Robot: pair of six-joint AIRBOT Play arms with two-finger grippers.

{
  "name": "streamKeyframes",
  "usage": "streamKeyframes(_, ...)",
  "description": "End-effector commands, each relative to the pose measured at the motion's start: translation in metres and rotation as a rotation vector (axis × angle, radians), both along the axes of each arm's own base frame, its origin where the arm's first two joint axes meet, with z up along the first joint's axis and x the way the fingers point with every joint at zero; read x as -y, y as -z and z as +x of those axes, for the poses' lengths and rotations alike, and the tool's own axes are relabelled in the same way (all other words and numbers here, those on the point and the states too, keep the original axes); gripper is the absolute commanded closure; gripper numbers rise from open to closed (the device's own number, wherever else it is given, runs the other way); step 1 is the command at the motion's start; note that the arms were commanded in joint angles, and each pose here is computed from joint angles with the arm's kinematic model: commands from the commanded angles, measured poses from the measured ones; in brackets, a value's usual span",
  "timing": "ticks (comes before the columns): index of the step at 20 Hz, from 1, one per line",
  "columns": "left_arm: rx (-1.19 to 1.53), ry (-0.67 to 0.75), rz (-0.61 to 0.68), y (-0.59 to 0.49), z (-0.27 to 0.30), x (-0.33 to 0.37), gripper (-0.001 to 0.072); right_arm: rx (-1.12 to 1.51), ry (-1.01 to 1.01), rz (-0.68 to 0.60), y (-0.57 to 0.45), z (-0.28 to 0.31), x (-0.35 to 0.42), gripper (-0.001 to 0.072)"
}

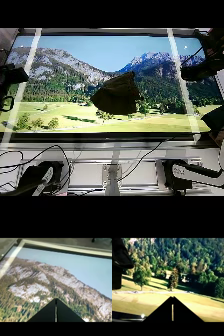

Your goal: Fold the clothes and pants, and hang the long-sleeved shirts on hangers.

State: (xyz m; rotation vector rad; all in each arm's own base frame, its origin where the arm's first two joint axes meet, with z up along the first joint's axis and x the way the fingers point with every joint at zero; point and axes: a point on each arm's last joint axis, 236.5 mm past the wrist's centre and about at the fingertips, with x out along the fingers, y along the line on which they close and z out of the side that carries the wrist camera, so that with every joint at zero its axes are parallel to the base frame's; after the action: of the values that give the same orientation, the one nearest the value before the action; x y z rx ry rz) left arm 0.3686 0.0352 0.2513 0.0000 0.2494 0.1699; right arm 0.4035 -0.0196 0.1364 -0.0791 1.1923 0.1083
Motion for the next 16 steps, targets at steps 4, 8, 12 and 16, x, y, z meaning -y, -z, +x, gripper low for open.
streamKeyframes(4, 0.011, 0.019, -0.052, 0.0, 0.002, 0.007, 0.0688, 0.07, -0.02, 0.158, 0.023, 0.024, -0.035, 0.0669)
streamKeyframes(8, 0.012, 0.019, -0.052, 0.0, 0.002, 0.007, 0.0688, -0.092, -0.125, 0.178, 0.121, -0.01, -0.048, 0.0626)
streamKeyframes(12, 0.011, 0.019, -0.052, 0.0, 0.002, 0.007, 0.0685, 0.011, -0.3, 0.239, 0.161, -0.008, -0.083, 0.0279)
streamKeyframes(16, -0.014, 0.021, -0.068, 0.009, 0.006, 0.009, 0.0313, 0.165, -0.527, 0.124, 0.163, 0.016, -0.114, 0.0228)
